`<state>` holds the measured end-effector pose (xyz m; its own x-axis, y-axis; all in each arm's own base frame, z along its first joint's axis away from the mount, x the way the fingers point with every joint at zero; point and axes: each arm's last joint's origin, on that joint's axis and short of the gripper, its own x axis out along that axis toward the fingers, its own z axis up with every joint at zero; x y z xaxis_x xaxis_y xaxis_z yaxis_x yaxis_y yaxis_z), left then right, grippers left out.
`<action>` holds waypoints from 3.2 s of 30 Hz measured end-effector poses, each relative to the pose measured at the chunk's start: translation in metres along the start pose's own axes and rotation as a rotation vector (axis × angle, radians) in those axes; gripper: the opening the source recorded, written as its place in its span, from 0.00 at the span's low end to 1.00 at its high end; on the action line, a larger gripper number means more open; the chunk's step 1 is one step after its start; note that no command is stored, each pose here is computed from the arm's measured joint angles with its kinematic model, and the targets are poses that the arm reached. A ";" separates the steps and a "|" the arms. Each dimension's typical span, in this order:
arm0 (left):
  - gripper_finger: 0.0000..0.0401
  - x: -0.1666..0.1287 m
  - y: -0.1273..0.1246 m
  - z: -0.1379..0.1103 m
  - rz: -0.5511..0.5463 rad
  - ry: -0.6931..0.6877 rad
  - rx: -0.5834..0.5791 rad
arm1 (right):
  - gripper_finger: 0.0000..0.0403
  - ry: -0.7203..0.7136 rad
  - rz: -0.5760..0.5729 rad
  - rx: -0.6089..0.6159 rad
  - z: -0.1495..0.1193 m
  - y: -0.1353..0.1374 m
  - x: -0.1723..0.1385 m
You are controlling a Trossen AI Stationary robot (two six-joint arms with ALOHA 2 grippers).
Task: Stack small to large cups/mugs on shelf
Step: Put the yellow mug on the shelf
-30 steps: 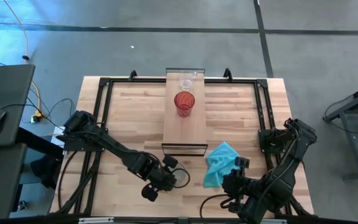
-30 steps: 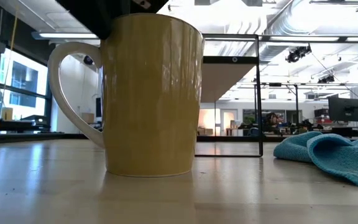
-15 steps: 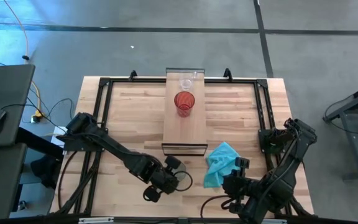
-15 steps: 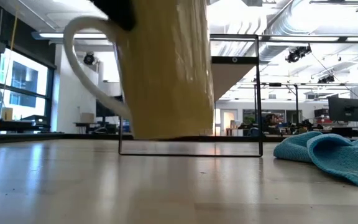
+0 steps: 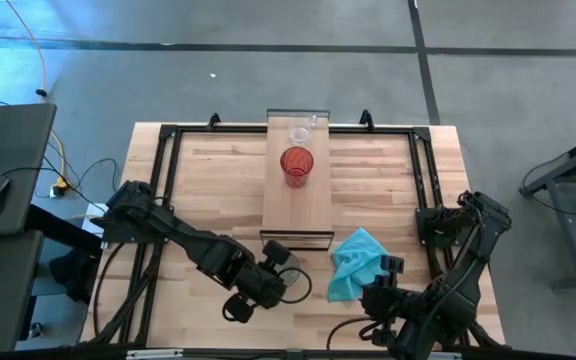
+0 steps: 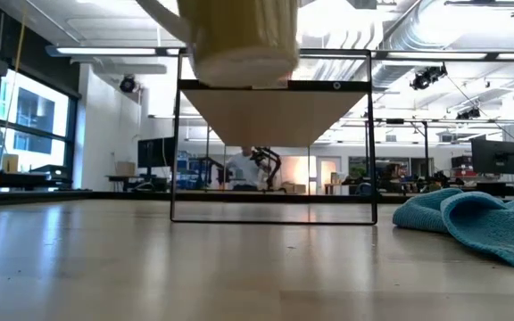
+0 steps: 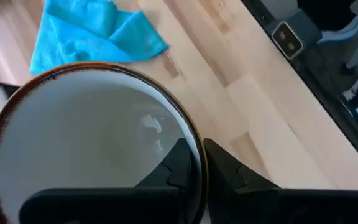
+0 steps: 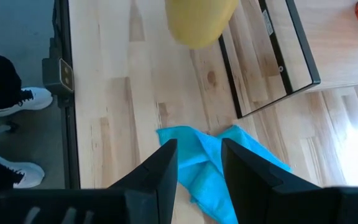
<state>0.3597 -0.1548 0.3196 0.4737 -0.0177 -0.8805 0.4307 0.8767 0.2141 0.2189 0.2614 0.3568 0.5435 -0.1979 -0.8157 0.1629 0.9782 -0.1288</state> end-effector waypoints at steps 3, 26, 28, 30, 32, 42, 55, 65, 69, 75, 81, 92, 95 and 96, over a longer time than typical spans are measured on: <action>0.03 -0.017 0.005 0.002 0.025 0.021 0.023 | 0.29 -0.003 0.005 0.001 -0.003 0.002 -0.002; 0.03 -0.081 0.107 -0.007 0.198 -0.029 -0.081 | 0.29 0.125 0.201 0.074 -0.053 0.041 0.080; 0.03 -0.080 0.116 -0.011 0.194 -0.027 -0.102 | 0.29 0.129 0.233 0.092 -0.059 0.044 0.091; 0.03 -0.080 0.125 -0.015 0.193 -0.023 -0.119 | 0.29 0.135 0.244 0.109 -0.066 0.045 0.099; 0.03 -0.079 0.132 -0.018 0.183 -0.022 -0.136 | 0.29 0.136 0.254 0.132 -0.071 0.045 0.106; 0.03 -0.078 0.148 -0.030 0.124 0.007 -0.164 | 0.29 0.154 0.236 0.159 -0.083 0.043 0.120; 0.03 -0.078 0.161 -0.044 0.017 0.030 -0.176 | 0.29 0.132 0.223 0.185 -0.078 0.040 0.123; 0.03 -0.072 0.165 -0.046 -0.015 0.038 -0.168 | 0.29 0.113 0.206 0.194 -0.074 0.037 0.126; 0.03 -0.058 0.166 -0.045 -0.046 0.083 -0.165 | 0.29 0.108 0.202 0.181 -0.072 0.036 0.127; 0.03 -0.042 0.168 -0.043 -0.060 0.119 -0.156 | 0.29 0.105 0.205 0.180 -0.072 0.036 0.127; 0.03 -0.036 0.169 -0.042 -0.072 0.118 -0.152 | 0.29 0.098 0.202 0.172 -0.074 0.037 0.126; 0.03 -0.036 0.169 -0.040 -0.098 0.082 -0.151 | 0.29 0.099 0.196 0.163 -0.074 0.037 0.126; 0.03 -0.036 0.169 -0.038 -0.098 0.061 -0.150 | 0.29 0.099 0.196 0.163 -0.074 0.037 0.126; 0.03 -0.036 0.170 -0.038 -0.098 0.056 -0.149 | 0.29 0.099 0.196 0.166 -0.074 0.037 0.126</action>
<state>0.3867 0.0126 0.3718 0.3893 -0.0834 -0.9173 0.3526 0.9335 0.0648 0.2325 0.2772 0.2069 0.4961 0.0096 -0.8682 0.1997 0.9719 0.1248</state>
